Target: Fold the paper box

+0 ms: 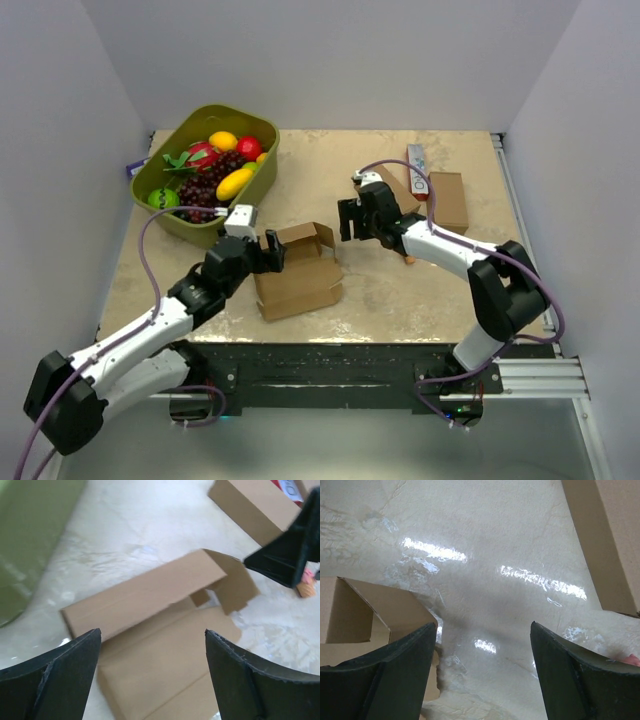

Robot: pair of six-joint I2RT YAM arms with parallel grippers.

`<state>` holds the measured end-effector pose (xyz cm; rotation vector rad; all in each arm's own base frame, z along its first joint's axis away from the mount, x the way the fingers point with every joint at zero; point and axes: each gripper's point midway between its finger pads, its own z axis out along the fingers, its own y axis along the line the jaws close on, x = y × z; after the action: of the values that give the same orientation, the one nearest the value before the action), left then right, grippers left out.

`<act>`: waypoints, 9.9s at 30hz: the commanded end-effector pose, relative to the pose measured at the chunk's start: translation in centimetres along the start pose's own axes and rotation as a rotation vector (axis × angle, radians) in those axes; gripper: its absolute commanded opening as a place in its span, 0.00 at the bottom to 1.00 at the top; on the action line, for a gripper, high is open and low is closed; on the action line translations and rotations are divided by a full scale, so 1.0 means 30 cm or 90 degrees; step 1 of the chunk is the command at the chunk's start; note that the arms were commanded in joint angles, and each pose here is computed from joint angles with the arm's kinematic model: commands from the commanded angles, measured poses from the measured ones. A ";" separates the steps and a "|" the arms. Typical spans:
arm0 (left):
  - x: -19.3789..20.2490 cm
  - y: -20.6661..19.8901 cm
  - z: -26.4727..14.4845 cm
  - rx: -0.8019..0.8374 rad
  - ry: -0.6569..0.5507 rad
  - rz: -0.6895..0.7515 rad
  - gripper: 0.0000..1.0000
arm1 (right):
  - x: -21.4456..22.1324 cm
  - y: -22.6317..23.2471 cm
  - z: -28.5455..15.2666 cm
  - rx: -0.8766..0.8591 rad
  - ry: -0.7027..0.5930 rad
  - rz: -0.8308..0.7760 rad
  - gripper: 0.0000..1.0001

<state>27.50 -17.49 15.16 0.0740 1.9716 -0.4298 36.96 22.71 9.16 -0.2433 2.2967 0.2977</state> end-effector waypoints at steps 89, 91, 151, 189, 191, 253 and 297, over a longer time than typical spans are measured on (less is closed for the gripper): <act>0.046 0.268 0.113 -0.056 0.017 -0.055 0.19 | -0.129 0.379 0.184 -0.287 -0.194 -0.350 0.64; 0.042 0.270 0.113 -0.059 0.017 -0.054 0.19 | -0.129 0.388 0.190 -0.297 -0.188 -0.351 0.61; 0.051 0.241 0.195 0.002 0.105 -0.021 0.13 | -0.118 0.217 0.108 -0.307 -0.146 -0.265 0.79; 0.047 0.214 0.206 0.036 0.113 -0.020 0.09 | -0.176 0.334 0.215 -0.283 -0.245 -0.168 0.30; 0.050 0.213 0.206 0.037 0.114 -0.021 0.09 | -0.177 0.335 0.219 -0.276 -0.248 -0.157 0.24; -0.179 0.087 0.070 0.107 0.022 -0.010 0.69 | -0.060 0.184 -0.066 -0.073 -0.128 -0.019 0.87; -0.028 -0.054 0.429 -0.257 0.173 0.661 0.63 | -0.083 -0.110 -0.312 -0.061 -0.156 0.129 0.96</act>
<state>36.64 -23.69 10.60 0.9305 1.9758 0.5352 32.75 16.54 15.49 -0.0183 2.1076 0.4622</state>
